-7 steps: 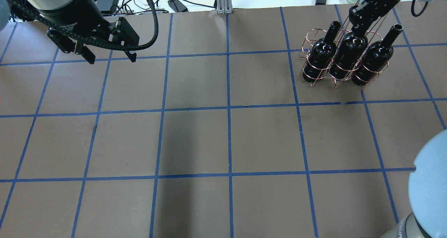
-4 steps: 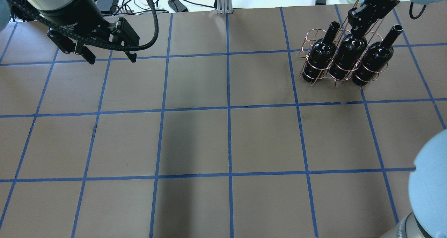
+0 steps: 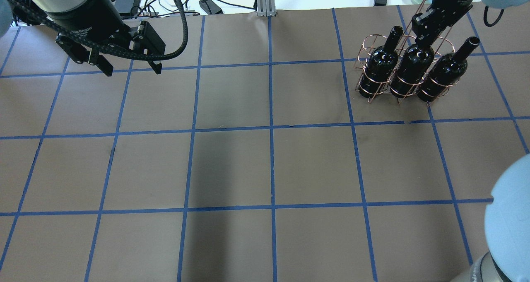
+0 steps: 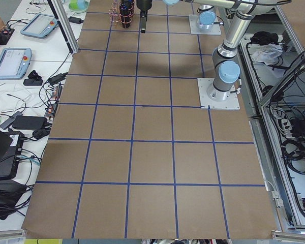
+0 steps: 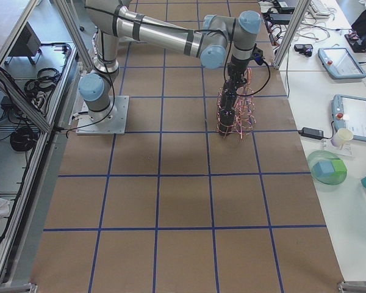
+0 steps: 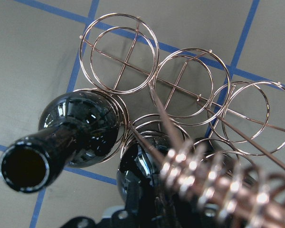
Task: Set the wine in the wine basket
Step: 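Push the bottle down into the rack slot with the right gripper, then open the right gripper and raise it away from the rack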
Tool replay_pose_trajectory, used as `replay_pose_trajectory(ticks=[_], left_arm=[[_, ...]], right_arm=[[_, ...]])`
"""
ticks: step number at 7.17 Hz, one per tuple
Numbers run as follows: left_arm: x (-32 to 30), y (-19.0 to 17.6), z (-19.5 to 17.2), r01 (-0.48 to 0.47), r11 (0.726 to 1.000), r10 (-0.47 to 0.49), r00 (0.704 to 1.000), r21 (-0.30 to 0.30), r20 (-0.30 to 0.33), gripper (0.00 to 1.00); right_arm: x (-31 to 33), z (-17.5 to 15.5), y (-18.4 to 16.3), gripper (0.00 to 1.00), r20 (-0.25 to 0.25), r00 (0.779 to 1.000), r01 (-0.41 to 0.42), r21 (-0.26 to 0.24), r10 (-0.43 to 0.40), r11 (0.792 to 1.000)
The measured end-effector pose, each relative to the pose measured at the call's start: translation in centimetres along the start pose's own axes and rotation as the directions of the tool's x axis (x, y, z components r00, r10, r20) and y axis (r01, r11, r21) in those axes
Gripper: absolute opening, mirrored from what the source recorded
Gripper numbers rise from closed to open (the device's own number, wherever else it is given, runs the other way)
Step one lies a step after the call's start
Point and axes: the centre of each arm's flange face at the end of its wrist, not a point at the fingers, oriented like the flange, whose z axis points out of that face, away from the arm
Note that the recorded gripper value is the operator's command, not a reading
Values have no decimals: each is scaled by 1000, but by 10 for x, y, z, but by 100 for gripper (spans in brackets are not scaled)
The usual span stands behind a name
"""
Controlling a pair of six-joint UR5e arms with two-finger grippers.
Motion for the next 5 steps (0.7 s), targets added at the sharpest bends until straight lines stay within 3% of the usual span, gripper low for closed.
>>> replay_pose_trajectory(ticks=[2,3,5], left_arm=[[0,0,0,0,1000,0,1000,0,0,100],[0,0,0,0,1000,0,1000,0,0,100],[0,0,0,-1,1000,1,1000,0,0,100]], right_arm=[[0,1,2,60,-3,1000,0,-4,0,1000],[0,-1,3,76,-7,1000,-1,-3,1,1000],[-2,-12,7,89,-18,1000,-6,8,6,1000]])
